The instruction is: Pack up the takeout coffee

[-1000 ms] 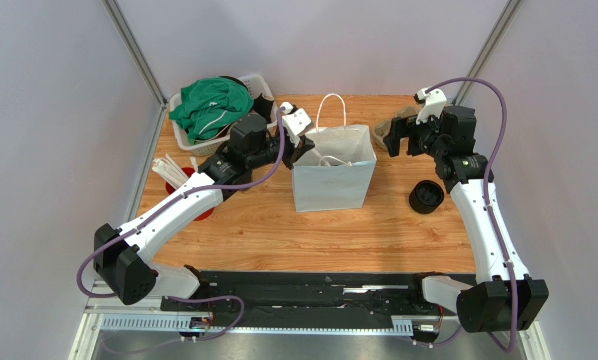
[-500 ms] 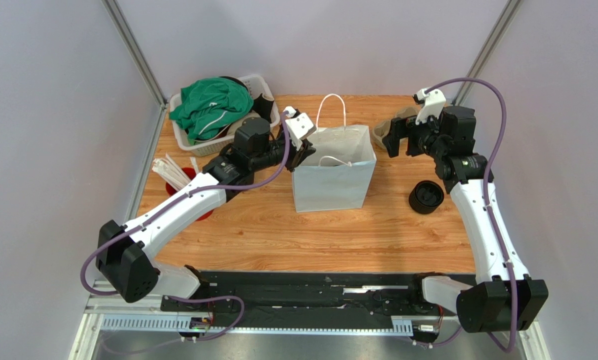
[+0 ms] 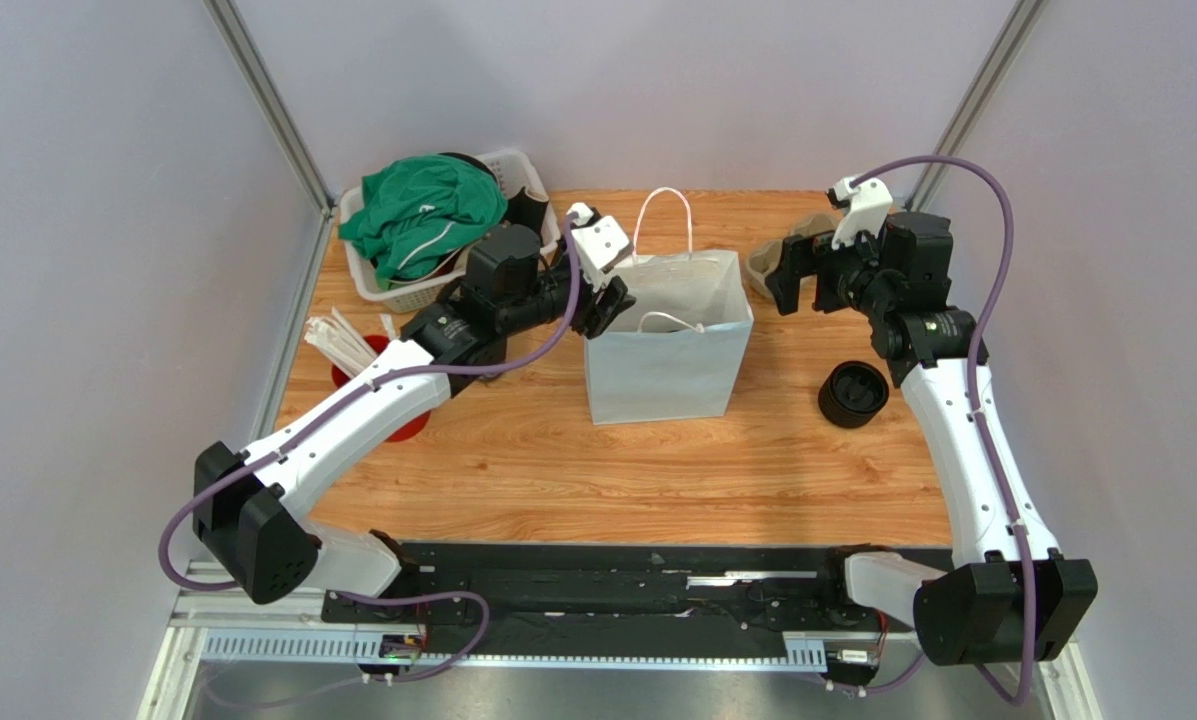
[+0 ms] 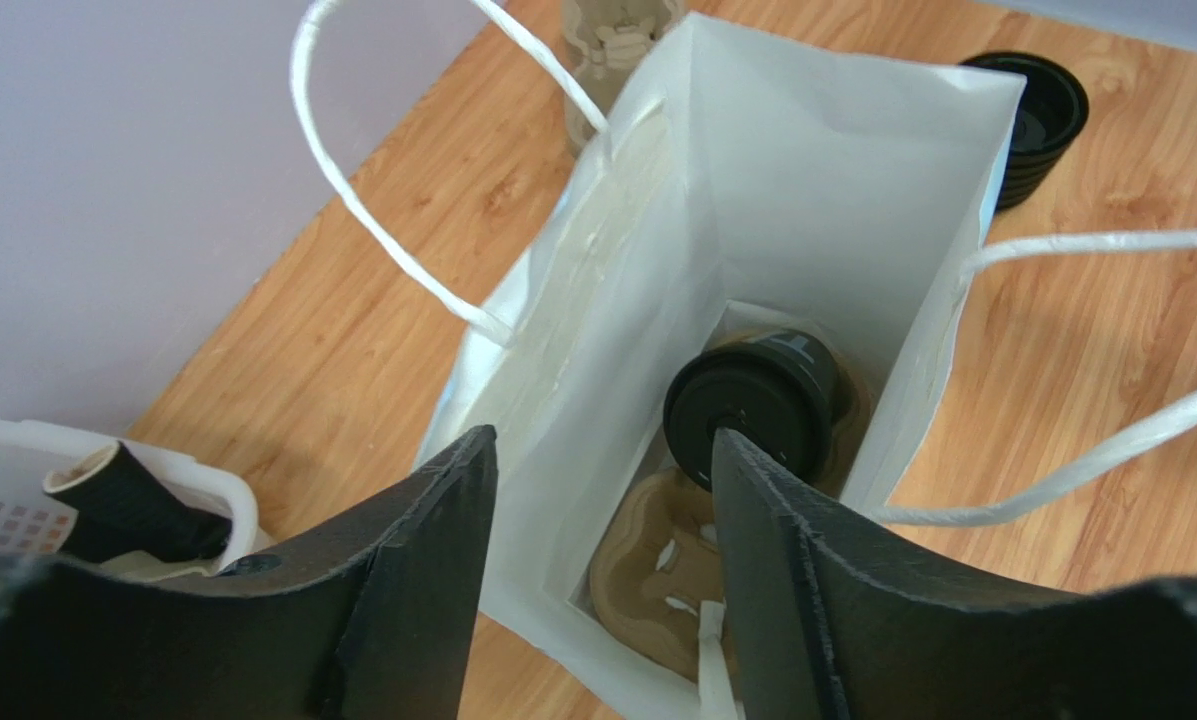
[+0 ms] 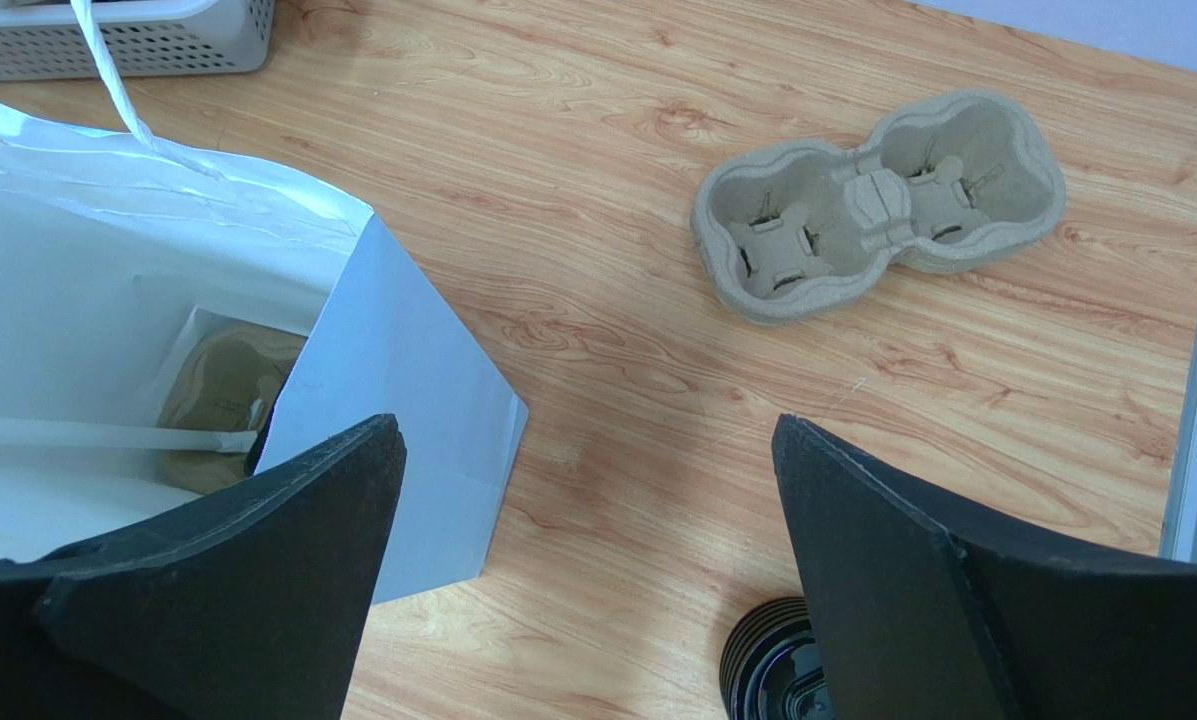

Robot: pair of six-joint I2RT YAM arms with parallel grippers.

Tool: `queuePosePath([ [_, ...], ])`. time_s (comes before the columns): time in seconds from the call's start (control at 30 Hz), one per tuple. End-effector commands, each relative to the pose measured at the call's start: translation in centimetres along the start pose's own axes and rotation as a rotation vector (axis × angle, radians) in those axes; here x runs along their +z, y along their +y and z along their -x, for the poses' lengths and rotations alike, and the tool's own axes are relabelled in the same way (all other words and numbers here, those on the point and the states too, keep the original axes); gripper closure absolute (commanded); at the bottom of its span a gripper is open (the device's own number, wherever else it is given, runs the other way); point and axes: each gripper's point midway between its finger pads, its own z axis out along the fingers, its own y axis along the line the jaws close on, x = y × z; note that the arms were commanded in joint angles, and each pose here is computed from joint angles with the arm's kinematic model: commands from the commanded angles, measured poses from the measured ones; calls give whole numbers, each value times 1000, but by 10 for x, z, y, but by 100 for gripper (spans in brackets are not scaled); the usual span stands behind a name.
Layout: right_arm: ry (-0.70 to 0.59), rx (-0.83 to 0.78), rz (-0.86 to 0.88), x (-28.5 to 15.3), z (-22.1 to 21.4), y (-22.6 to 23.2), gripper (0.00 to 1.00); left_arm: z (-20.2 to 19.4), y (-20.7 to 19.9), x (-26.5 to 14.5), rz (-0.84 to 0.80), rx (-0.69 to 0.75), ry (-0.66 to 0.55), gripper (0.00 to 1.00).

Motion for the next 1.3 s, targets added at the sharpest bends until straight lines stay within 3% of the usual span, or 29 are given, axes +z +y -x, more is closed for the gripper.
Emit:
queuePosePath([
  [0.0,-38,-2,9,-5,10,2,1,47,18,-20,71,60,-78,32],
  [0.13,-39,1,24,-6,10,5,1,56,35,-35,127,57,-84,26],
  [0.23,-38,6,30,-5,10,6,1,61,54,-50,199,52,-88,8],
  [0.27,-35,9,33,-4,9,7,1,63,59,-55,218,49,-89,6],
  [0.43,-54,13,32,-7,13,8,1,69,89,-88,336,32,-100,6],
  [0.8,-187,1,-42,-40,45,4,1,56,132,-160,524,-163,-112,4],
  [1.0,-351,-14,-129,-77,73,0,1,35,164,-211,678,-146,-88,4],
  [1.1,-466,-28,-152,-105,93,5,1,19,177,-233,791,-76,-56,4],
  [1.27,-486,4,-184,-130,110,9,1,-7,176,-247,850,-131,67,3],
])
